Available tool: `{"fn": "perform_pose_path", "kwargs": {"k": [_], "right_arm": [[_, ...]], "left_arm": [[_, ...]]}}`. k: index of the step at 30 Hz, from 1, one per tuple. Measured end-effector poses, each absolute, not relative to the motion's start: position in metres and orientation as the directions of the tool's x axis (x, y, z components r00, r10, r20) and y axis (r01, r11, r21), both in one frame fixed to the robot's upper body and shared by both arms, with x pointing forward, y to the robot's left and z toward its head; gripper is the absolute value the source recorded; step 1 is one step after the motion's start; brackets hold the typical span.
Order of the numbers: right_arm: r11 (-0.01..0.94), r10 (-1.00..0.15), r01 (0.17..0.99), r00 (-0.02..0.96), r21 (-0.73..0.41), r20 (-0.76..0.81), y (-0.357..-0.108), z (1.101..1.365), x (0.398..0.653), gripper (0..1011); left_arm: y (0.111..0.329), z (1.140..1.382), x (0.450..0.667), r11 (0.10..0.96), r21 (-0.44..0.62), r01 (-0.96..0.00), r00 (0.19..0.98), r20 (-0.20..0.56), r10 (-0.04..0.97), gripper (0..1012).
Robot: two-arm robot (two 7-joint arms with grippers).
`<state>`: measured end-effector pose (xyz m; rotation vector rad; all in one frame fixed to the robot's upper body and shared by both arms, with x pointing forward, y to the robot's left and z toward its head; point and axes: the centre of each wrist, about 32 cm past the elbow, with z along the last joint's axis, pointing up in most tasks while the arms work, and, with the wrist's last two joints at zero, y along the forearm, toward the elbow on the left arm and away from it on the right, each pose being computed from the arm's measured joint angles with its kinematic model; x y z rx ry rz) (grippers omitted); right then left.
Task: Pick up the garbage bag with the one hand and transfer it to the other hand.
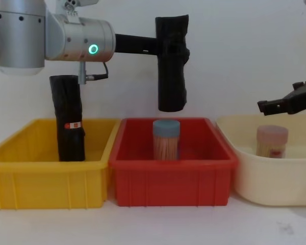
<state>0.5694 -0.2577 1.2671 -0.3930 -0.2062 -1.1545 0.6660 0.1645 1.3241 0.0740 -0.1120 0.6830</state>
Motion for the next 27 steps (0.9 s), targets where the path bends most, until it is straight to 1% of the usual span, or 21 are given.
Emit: {"fn": "perform_pose_path", "kwargs": {"k": [6, 10, 20, 27], "right_arm": [[0.35, -0.846, 0.916, 0.398, -0.194, 0.354, -0.258, 1.267, 0.569, 1005], [0.37, -0.845, 0.91, 0.412, -0.186, 0.341, -0.257, 1.268, 0.569, 1004], [0.468, -0.823, 0.873, 0.486, -0.134, 0.294, -0.249, 1.274, 0.567, 1004], [0.547, -0.789, 0.832, 0.55, -0.095, 0.273, -0.232, 1.279, 0.57, 1004]], "left_arm": [[0.159, 1.326, 0.671, 0.784, 0.027, -0.62, 0.78, 0.127, 0.613, 447], [0.157, 1.327, 0.673, 0.788, 0.026, -0.615, 0.784, 0.127, 0.607, 447], [0.153, 1.328, 0.677, 0.796, 0.022, -0.605, 0.791, 0.126, 0.598, 447], [0.152, 1.329, 0.678, 0.798, 0.022, -0.602, 0.794, 0.126, 0.595, 447]]}}
